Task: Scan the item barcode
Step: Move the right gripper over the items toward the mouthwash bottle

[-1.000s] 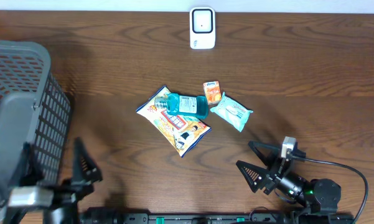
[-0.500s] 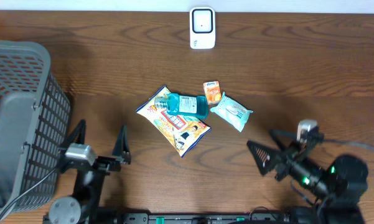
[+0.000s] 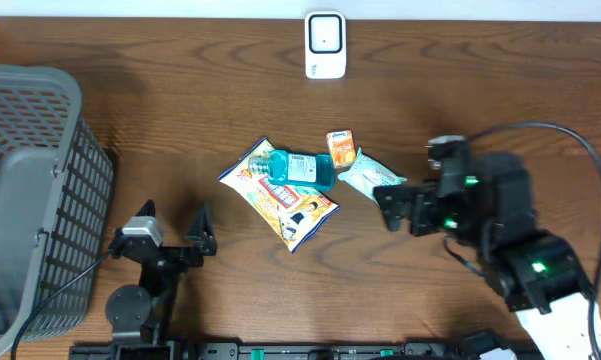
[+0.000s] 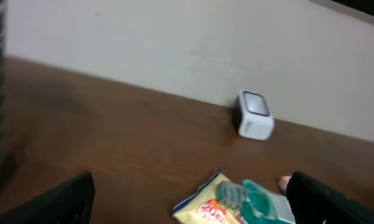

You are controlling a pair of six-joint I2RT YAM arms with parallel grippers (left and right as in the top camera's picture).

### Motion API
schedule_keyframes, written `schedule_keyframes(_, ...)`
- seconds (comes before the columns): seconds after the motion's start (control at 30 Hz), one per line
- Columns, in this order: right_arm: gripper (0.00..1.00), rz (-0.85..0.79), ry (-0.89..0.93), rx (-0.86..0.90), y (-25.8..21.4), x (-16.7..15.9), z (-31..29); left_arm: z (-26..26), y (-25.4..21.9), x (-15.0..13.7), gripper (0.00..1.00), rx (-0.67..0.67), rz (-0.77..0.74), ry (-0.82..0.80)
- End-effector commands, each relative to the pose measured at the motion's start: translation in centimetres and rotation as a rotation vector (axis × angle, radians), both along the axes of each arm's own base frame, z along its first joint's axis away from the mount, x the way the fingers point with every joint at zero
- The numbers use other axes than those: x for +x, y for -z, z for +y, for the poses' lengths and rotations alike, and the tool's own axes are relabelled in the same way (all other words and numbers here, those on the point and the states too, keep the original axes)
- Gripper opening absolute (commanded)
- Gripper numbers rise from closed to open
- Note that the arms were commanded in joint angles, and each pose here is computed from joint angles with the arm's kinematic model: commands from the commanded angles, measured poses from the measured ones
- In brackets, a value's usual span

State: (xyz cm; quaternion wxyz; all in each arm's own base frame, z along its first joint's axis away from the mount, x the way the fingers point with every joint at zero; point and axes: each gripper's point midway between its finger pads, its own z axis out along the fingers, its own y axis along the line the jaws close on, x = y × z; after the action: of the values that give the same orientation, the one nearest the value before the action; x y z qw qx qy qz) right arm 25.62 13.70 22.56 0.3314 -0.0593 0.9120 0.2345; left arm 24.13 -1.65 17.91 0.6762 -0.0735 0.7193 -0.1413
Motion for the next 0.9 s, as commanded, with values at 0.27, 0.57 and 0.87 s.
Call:
schedule_keyframes(0.27,0.99,-0.048,-0.004,-0.252,0.3,2.5,2.3,1.7,4.5,0.3,0.97,-0.069,0.124,-0.107)
schedule_keyframes(0.57,0.99,-0.033,-0.076,-0.281,2.1,3.5,3.8,1.7,5.8,0.4,0.97,-0.068,0.182,-0.109)
schedule_keyframes(0.87,0.99,-0.048,-0.170,-0.327,4.2,4.9,6.2,1.7,6.8,0.4,0.97,-0.066,0.226,-0.111)
